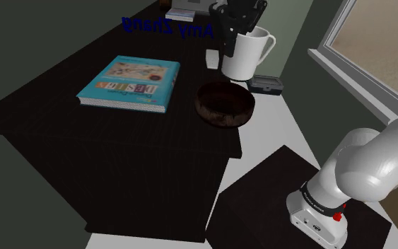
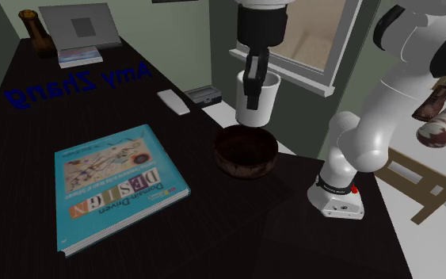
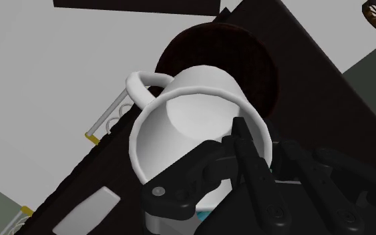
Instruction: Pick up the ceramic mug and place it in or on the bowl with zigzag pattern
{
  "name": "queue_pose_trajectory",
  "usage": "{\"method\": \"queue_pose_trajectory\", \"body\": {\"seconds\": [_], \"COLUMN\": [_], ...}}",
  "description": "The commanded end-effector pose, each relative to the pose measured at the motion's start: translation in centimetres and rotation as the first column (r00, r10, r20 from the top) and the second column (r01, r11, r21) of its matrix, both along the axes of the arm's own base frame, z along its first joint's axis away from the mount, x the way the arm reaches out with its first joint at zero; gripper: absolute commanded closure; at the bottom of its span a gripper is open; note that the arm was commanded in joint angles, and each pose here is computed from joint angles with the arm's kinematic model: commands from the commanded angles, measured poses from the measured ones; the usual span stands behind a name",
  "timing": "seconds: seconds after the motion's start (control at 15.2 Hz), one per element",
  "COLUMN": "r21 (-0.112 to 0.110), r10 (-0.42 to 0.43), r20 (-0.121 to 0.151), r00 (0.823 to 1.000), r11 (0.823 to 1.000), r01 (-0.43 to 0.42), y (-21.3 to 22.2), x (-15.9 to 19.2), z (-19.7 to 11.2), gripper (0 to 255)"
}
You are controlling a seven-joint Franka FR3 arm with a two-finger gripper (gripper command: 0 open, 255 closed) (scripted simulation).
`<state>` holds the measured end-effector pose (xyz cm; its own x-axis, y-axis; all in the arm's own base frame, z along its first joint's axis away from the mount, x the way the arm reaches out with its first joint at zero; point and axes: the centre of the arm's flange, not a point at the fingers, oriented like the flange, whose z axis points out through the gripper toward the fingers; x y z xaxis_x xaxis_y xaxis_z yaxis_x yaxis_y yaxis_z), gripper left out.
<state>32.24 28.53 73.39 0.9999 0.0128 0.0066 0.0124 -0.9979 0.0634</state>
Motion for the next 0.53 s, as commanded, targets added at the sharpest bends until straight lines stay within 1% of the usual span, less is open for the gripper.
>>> {"method": "queue_pose_trajectory", "body": {"seconds": [0.0,0.46], "r21": [0.0,0.0], "r10": [0.0,0.0], "r20": [0.0,0.0], "r00": [1.0,1.0], "r11": [1.0,1.0], "r01": [0.0,0.0], "y": [-0.1,-0.1], "x": [0.0,0.0], "z": [-1.1,-4.8], "gripper": [255,255]}}
